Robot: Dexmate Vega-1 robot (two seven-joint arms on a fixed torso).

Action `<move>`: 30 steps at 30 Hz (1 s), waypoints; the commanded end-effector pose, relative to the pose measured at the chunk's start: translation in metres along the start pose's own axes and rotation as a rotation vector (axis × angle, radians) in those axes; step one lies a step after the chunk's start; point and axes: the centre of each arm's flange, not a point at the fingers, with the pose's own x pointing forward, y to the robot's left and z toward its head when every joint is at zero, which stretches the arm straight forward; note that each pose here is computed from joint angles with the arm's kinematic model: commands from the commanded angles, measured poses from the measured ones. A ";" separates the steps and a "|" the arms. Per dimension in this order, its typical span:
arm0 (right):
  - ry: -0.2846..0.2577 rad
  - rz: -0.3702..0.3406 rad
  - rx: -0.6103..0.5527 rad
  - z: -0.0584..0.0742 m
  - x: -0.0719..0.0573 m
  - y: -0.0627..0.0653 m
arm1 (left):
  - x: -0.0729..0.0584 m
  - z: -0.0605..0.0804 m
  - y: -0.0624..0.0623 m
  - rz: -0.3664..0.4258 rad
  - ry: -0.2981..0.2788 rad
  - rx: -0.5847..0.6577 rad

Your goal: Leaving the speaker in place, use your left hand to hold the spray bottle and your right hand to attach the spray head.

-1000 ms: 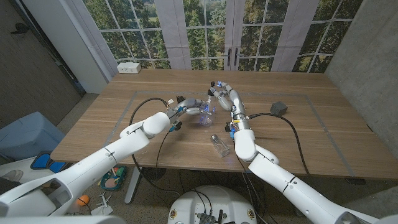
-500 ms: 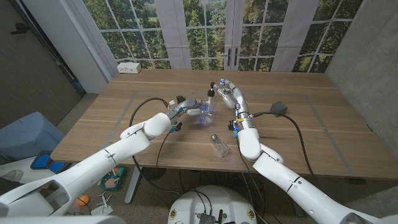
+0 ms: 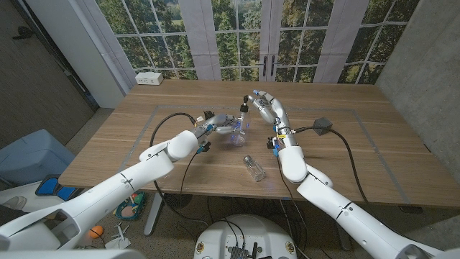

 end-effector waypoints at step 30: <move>-0.062 0.187 -0.099 0.017 0.011 -0.007 | -0.001 0.012 -0.005 0.023 -0.006 0.087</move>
